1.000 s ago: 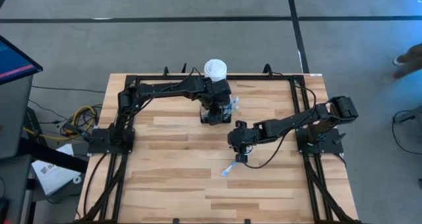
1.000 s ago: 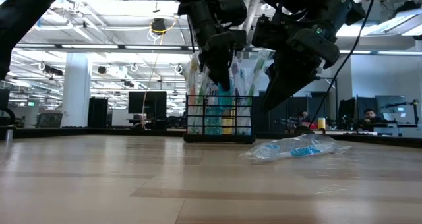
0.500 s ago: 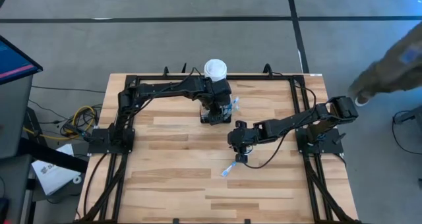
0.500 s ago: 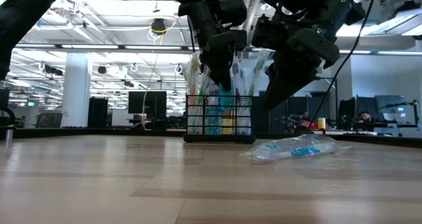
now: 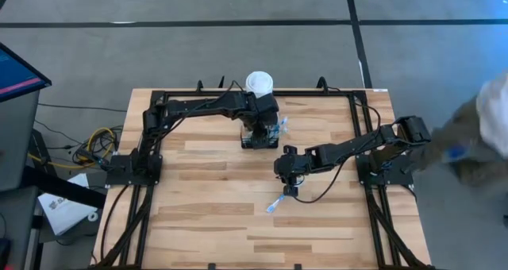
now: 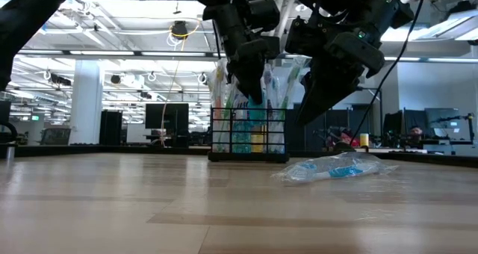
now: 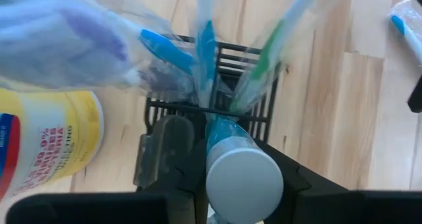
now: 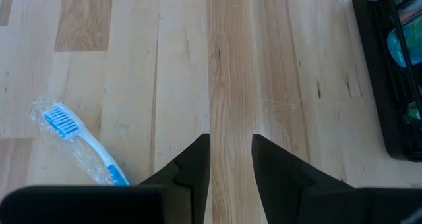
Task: Pick & Place toothbrushing station
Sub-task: Put the blue mouthwash bottle into the black wire organizer
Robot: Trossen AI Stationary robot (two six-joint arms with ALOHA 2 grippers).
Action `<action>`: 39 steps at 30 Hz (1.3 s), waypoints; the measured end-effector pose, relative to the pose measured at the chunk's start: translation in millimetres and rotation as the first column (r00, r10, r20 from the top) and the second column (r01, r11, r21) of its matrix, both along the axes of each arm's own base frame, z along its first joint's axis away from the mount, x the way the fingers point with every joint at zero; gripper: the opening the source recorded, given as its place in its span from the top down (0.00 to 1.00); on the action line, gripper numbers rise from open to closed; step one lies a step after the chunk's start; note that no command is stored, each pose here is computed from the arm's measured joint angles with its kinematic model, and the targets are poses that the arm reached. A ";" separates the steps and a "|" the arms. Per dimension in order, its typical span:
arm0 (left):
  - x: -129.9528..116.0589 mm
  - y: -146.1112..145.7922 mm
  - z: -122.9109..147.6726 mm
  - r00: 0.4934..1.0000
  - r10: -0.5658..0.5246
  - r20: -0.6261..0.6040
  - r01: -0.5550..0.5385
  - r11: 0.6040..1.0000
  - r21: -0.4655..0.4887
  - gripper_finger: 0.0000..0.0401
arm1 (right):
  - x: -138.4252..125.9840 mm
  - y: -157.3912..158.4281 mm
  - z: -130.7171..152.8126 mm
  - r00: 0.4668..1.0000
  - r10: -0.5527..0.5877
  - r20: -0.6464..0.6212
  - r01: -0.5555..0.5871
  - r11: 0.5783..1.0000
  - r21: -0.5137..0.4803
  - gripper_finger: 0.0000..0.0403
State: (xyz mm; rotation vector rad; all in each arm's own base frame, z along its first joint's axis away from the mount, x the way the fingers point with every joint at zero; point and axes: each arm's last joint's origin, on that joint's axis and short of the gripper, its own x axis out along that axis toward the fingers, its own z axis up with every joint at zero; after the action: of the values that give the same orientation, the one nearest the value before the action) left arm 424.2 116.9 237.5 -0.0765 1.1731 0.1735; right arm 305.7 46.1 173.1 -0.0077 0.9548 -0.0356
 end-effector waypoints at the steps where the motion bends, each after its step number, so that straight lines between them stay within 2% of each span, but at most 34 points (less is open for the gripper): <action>1: 0.0 0.2 0.0 1.000 0.001 0.001 -0.001 1.000 0.000 0.79 | 0.0 -0.1 0.0 1.000 0.000 0.000 0.000 1.000 0.000 0.75; 16: 1.4 0.3 -5.5 1.000 0.022 -0.011 -0.023 1.000 -0.013 0.78 | 0.0 0.1 0.0 1.000 0.002 0.000 -0.002 1.000 -0.001 0.75; 23: -2.5 -0.8 -19.5 0.999 0.022 -0.024 -0.022 1.000 -0.022 0.78 | 0.0 0.1 0.0 1.000 0.002 0.000 -0.002 1.000 -0.001 0.75; 39: -1.9 -1.7 -13.3 1.000 0.019 0.019 -0.019 1.000 -0.007 0.76 | 0.0 0.1 0.0 1.000 0.002 0.000 -0.002 1.000 -0.001 0.75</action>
State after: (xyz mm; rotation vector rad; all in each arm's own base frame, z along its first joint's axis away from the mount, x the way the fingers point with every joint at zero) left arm 422.3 115.2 224.2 -0.0950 1.1545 0.1852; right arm 305.7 46.1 173.1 -0.0099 0.9548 -0.0343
